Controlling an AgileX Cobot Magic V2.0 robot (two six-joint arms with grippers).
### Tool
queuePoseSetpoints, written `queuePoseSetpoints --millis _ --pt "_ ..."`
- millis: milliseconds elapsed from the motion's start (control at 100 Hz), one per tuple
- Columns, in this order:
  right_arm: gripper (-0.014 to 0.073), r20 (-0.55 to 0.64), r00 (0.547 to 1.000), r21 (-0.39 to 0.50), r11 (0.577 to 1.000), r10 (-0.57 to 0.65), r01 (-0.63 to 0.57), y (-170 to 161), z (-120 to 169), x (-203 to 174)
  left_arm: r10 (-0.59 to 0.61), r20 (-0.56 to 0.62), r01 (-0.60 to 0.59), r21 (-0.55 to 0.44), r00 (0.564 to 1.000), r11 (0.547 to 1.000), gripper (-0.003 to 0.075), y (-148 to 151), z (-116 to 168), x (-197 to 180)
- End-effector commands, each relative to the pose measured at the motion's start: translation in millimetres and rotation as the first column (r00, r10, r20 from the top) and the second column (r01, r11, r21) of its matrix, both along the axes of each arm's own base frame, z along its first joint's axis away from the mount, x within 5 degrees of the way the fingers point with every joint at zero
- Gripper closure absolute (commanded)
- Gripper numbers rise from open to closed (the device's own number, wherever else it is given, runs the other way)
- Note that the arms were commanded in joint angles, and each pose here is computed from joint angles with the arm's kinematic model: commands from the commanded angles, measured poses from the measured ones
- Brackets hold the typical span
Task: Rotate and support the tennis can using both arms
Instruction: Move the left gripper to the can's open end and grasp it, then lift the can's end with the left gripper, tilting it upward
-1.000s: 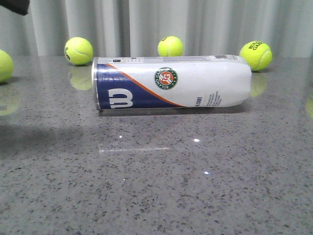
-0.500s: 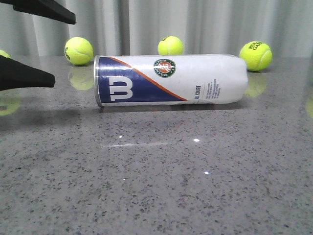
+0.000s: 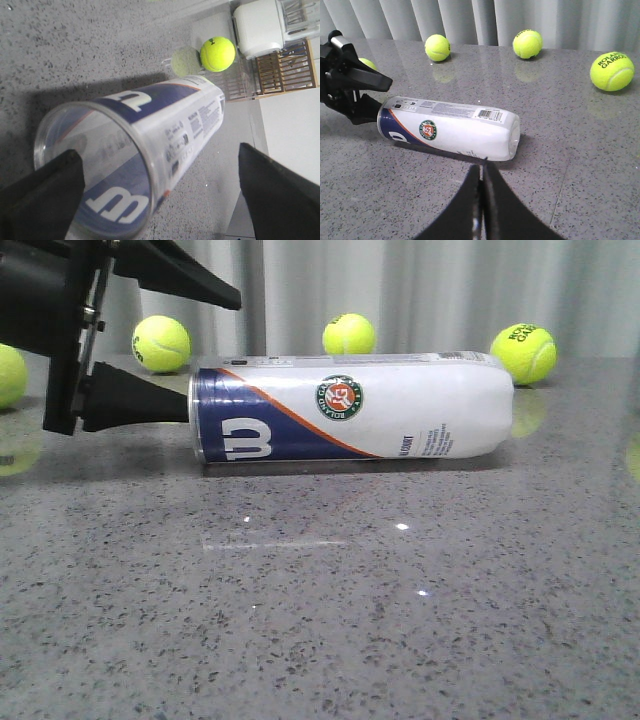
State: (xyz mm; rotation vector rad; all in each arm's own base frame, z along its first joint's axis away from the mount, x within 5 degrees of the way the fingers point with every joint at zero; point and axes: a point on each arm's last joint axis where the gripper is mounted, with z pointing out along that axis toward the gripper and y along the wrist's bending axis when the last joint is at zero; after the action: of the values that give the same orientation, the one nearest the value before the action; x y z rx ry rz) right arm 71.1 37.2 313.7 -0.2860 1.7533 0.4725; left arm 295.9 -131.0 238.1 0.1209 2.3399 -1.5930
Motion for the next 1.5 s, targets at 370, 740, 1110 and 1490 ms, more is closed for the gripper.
queuePoseSetpoints --millis 370,740,1110,1490 --pt "0.0651 0.105 0.994 0.035 0.999 0.000 -0.004 0 16 0 -0.091 0.013 0.092 -0.199 0.996 0.976 0.0640 -19 15 7" --pt "0.0651 0.106 0.994 0.036 0.999 0.000 -0.004 0 16 0 -0.125 0.019 0.126 -0.239 0.992 0.963 0.0741 -20 19 3" --pt "0.0651 0.106 0.994 0.036 0.999 0.000 -0.004 0 16 0 -0.157 0.254 0.190 -0.110 0.954 0.976 0.0741 -14 88 -20" --pt "0.0651 0.106 0.994 0.036 0.999 0.000 -0.004 0 16 0 -0.233 0.485 0.082 0.311 0.843 0.947 0.0741 3 208 -56"
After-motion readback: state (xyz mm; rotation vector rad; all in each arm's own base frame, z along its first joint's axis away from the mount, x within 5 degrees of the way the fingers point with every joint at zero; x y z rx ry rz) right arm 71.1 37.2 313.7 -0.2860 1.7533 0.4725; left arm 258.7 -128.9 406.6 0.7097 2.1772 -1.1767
